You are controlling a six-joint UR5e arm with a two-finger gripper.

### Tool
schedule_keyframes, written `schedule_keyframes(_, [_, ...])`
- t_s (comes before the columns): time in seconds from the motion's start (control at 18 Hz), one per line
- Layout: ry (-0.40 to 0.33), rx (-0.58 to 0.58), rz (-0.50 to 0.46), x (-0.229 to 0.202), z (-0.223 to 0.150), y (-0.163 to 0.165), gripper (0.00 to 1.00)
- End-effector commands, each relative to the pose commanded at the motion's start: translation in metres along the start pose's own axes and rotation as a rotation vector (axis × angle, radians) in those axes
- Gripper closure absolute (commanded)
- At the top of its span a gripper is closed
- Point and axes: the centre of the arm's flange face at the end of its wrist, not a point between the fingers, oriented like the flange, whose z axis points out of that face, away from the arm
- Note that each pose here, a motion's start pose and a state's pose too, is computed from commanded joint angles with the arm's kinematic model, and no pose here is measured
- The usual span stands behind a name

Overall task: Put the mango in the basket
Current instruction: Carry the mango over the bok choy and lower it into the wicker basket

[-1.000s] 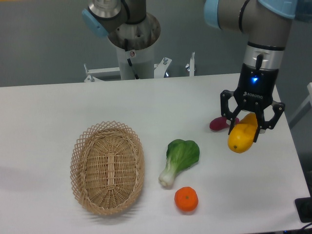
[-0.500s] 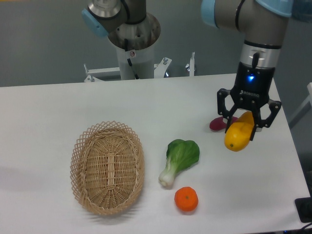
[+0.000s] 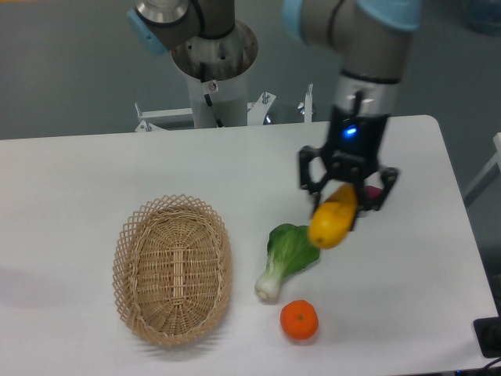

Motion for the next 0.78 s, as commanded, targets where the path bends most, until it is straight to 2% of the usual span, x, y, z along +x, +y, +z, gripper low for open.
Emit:
schedule_keyframes(0.11, [0.002,-0.060,-0.006,0.033,0.023,-0.011,0.65])
schedule_keyframes(0.39, [0.052,-0.102,-0.014,0.093,0.059,-0.027,0.65])
schedule_keyframes(0.56, [0.059,-0.175,0.036,0.131,0.085,-0.025,0.65])
schedule_keyframes(0.67, [0.039,-0.218,0.070,0.149,0.101,-0.024,0.65])
schedule_keyframes(0.78, [0.034,-0.227,0.076,0.166,0.114,-0.026,0.65])
